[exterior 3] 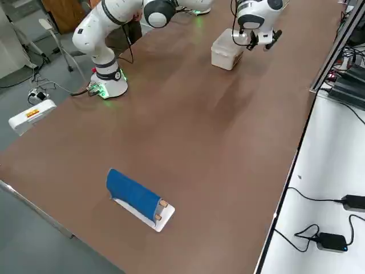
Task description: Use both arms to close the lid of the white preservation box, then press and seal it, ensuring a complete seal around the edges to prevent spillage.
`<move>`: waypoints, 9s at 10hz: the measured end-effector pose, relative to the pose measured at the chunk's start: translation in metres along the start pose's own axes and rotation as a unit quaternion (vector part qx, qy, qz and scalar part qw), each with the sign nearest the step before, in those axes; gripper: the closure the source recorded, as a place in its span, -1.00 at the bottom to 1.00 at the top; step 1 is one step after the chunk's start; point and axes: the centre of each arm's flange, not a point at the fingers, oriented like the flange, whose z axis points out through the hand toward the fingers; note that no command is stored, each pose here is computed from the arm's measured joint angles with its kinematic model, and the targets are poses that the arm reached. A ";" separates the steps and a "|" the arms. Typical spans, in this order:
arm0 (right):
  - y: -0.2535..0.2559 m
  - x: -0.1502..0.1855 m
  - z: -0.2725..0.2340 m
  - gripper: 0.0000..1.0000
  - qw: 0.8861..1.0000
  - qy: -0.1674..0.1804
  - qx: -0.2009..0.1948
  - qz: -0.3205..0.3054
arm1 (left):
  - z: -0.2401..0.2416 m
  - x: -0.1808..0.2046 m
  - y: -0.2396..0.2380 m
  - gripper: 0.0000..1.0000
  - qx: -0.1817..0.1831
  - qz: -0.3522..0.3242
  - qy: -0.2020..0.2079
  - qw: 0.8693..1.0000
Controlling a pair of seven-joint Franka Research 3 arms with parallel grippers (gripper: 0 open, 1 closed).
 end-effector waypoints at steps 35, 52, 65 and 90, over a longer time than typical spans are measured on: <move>-0.010 -0.021 0.049 0.98 0.999 -0.017 -0.033 0.034 | 0.000 0.000 0.000 0.98 0.000 0.000 0.000 1.000; -0.010 -0.027 0.053 0.98 0.997 -0.022 -0.039 0.056 | -0.002 -0.001 -0.002 0.98 0.000 0.001 0.001 1.000; 0.072 0.003 -0.223 0.19 0.994 0.089 -0.055 0.019 | -0.199 0.158 -0.041 -0.08 0.013 0.007 0.058 0.998; 0.322 -0.121 -0.486 -1.00 0.956 0.184 -0.219 -0.063 | -0.339 0.293 -0.180 -1.00 -0.005 0.408 0.036 0.912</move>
